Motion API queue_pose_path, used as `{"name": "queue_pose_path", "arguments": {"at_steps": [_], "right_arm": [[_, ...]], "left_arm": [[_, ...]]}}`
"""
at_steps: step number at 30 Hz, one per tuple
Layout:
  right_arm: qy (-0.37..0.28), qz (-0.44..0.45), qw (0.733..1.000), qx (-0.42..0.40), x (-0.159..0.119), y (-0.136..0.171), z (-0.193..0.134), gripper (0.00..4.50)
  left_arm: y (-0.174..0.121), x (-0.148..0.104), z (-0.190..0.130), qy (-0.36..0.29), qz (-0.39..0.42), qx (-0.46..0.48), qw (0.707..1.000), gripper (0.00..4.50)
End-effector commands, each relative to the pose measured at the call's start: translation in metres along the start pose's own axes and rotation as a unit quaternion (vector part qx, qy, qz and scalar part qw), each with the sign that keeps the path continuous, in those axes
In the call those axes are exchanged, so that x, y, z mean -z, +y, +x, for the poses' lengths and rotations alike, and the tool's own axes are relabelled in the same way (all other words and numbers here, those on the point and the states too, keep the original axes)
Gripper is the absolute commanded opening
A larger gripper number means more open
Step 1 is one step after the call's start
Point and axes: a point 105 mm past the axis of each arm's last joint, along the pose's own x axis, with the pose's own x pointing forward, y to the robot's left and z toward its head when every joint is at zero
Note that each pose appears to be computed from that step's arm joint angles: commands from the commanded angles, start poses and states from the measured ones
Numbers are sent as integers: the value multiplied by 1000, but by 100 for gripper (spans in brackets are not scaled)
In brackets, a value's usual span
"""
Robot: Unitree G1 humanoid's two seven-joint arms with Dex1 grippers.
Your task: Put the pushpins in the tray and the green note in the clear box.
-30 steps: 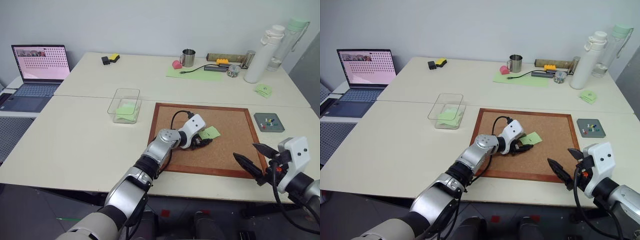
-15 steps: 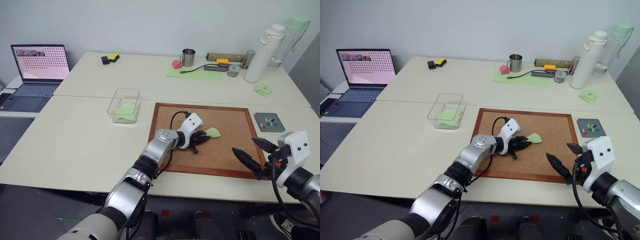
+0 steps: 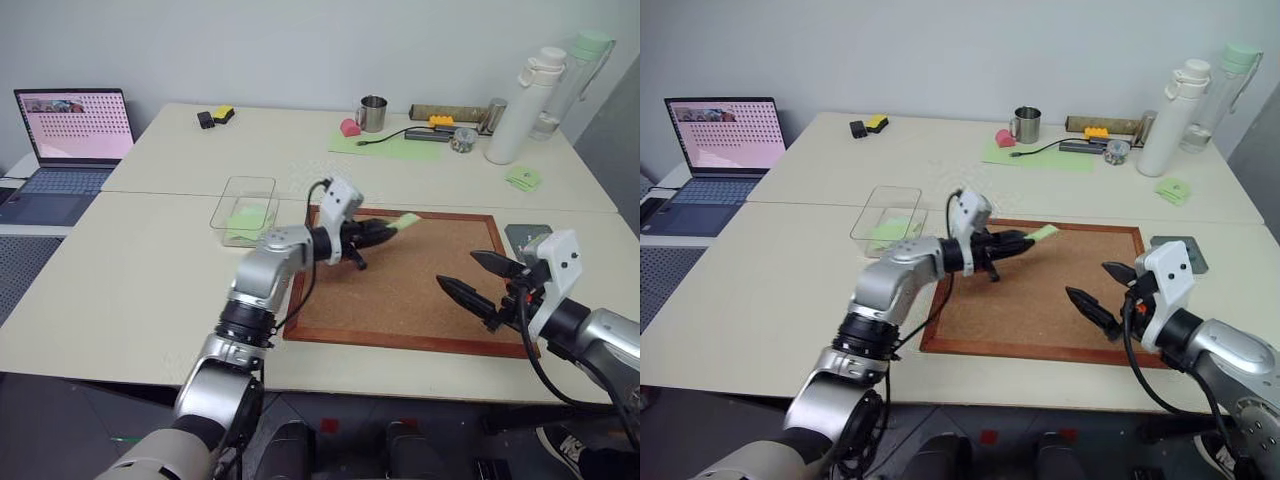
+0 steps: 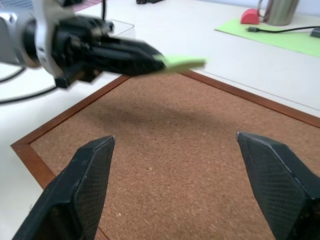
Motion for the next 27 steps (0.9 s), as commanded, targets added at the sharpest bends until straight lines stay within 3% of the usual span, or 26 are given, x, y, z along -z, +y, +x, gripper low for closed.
{"name": "queue_pose_path", "arguments": {"at_steps": [1,3,9,15,20,27], "right_arm": [[-20,-24,999,-25,-12,3,7,407],[-24,-27,999,-38,-15,4,13,407],[-27,-32,997,-64,-17,6,23,407],[-27,-40,996,-80,-18,9,26,407],[-50,-47,990,-122,-32,24,36,407],[-95,-50,974,-198,-59,54,61,407]], "left_arm": [[0,-17,-17,-26,10,-13,1000,94],[-2,-21,-24,-31,6,-15,999,94],[-11,-25,-33,-37,1,-9,999,2],[-9,-22,-36,-28,5,-33,999,2],[22,-36,-64,-42,31,-125,991,2],[81,-42,-128,-26,80,-296,951,2]]}}
